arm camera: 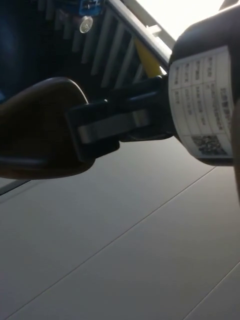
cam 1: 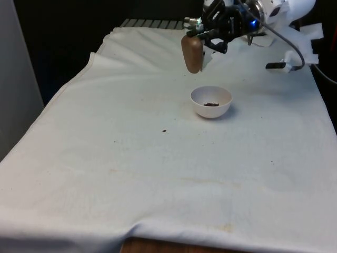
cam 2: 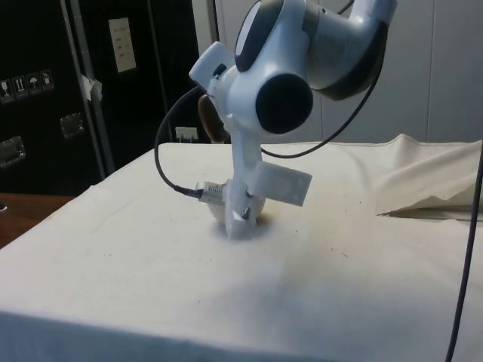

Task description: Pour the coffee beans from the cup into the bowl.

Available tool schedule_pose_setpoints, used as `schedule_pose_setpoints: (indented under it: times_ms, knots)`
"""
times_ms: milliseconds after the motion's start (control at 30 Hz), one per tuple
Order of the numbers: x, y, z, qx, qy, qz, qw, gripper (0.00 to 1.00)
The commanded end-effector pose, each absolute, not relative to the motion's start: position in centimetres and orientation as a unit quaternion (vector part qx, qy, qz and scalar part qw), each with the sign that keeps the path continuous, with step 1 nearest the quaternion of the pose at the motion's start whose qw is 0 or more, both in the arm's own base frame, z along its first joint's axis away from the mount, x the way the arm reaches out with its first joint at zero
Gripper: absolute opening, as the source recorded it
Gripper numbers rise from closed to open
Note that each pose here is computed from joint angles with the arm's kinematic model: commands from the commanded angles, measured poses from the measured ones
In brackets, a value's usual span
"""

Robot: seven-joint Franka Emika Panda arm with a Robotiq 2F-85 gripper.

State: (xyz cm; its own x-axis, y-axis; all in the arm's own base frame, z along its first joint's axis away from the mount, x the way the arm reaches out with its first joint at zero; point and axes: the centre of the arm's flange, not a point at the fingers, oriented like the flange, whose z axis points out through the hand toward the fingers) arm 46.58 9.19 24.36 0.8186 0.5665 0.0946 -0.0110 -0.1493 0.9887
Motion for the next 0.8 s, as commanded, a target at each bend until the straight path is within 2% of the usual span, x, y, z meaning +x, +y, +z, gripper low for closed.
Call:
schedule_pose_setpoints:
  times_ms: [0, 767]
  knots:
    - [46.6, 9.0, 24.4, 0.729, 0.194, 0.233, 0.614, 0.0]
    - [49.3, 5.4, 27.4, 0.763, 0.175, 0.233, 0.578, 0.0]
